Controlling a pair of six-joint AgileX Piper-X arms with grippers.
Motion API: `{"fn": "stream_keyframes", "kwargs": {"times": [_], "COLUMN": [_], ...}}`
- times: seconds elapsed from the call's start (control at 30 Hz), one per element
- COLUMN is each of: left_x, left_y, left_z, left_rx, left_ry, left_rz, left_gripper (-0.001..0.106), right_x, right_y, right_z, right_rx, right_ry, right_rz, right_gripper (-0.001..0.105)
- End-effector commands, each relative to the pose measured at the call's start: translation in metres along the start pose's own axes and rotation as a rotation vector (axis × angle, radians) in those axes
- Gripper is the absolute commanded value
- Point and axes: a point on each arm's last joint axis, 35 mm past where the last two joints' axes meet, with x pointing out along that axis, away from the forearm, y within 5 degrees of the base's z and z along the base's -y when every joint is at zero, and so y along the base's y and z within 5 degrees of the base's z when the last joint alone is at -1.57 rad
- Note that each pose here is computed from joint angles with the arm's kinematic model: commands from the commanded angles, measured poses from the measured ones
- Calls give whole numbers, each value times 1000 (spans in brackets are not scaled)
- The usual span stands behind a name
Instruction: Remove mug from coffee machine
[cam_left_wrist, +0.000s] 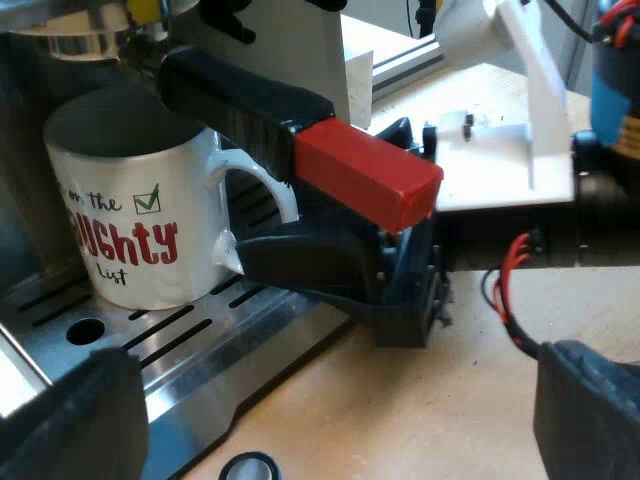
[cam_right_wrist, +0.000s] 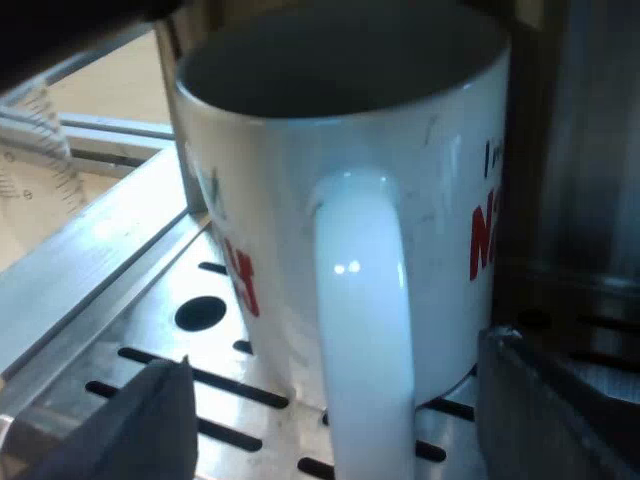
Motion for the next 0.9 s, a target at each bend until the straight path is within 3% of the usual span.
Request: {"fn": "stream_keyframes", "kwargs": {"times": [0.03, 0.9], "left_x": [1, 1], "left_y": [0, 0], "left_z": [0, 0], "left_rx": [5, 5], "left_ry": [0, 0], "left_rz": [-17, -17], "left_gripper": [80, 80], "right_x": [10, 30], "right_y": [-7, -22], "right_z": [6, 17], "right_rx": [15, 12], "right_ry": [-23, -1], "right_rz": [-23, 54], "right_gripper": [61, 60]}}
